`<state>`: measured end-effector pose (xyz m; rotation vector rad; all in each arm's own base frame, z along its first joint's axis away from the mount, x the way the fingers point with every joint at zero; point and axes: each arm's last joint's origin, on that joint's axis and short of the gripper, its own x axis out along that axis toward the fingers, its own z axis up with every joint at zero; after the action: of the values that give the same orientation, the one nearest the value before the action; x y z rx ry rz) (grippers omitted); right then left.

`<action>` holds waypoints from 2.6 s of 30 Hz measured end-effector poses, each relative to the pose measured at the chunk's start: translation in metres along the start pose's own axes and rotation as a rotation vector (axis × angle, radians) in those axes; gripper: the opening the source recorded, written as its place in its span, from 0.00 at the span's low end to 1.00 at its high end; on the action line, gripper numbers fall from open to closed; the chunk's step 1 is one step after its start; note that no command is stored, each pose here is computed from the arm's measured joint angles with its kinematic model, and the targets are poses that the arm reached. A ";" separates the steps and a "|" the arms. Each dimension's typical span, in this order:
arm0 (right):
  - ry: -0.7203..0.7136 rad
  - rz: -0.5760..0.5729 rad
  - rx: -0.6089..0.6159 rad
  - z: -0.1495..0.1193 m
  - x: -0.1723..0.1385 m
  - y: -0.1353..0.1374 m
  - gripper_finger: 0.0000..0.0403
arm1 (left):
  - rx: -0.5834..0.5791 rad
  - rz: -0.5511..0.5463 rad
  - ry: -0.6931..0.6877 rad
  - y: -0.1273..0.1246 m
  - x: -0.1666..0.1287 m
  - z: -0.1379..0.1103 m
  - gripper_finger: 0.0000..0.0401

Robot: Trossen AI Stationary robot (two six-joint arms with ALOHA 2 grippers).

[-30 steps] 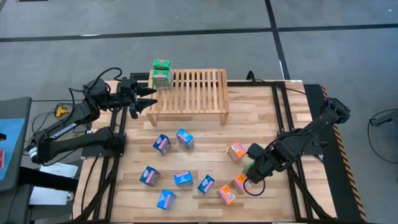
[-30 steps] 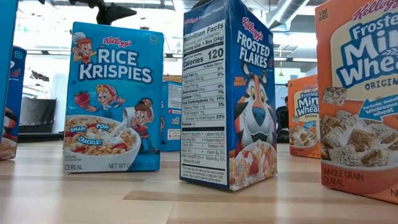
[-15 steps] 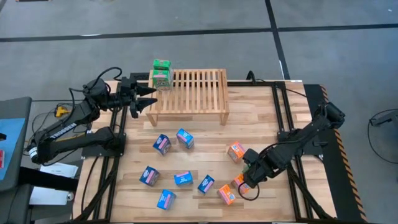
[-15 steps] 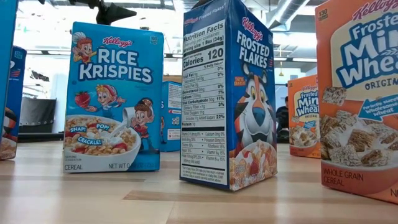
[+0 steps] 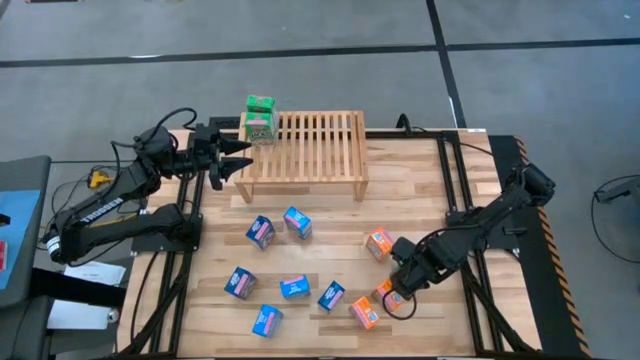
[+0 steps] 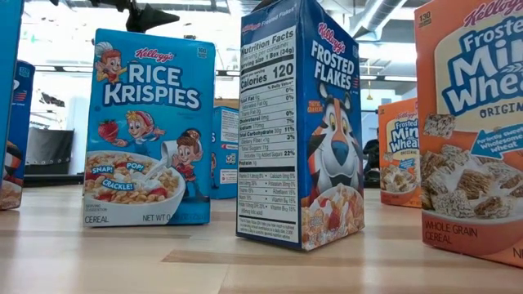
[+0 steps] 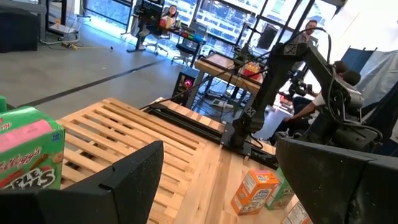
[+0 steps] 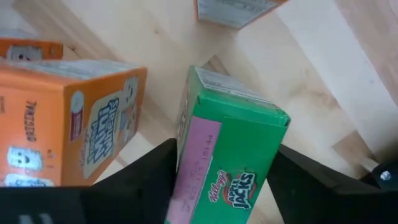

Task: Stack cereal on shelf
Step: Put the green cereal box on the shelf aligned with other green cereal boxes

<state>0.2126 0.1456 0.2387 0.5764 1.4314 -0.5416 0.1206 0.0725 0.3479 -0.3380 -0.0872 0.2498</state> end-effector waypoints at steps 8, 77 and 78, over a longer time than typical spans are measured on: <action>0.015 0.007 -0.010 0.001 -0.002 0.000 0.45 | -0.004 0.004 0.011 0.000 0.000 -0.001 0.75; -0.498 0.331 -0.365 0.146 -0.152 -0.005 0.39 | 0.026 -0.712 0.477 -0.064 0.224 -0.063 0.75; -0.497 0.333 -0.365 0.146 -0.152 -0.005 0.39 | 0.027 -0.705 0.478 -0.064 0.224 -0.063 0.75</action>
<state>0.3088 0.0458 0.3980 0.3425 0.9045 -0.1322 0.3592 0.0513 0.3198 -0.3137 0.2679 -0.5288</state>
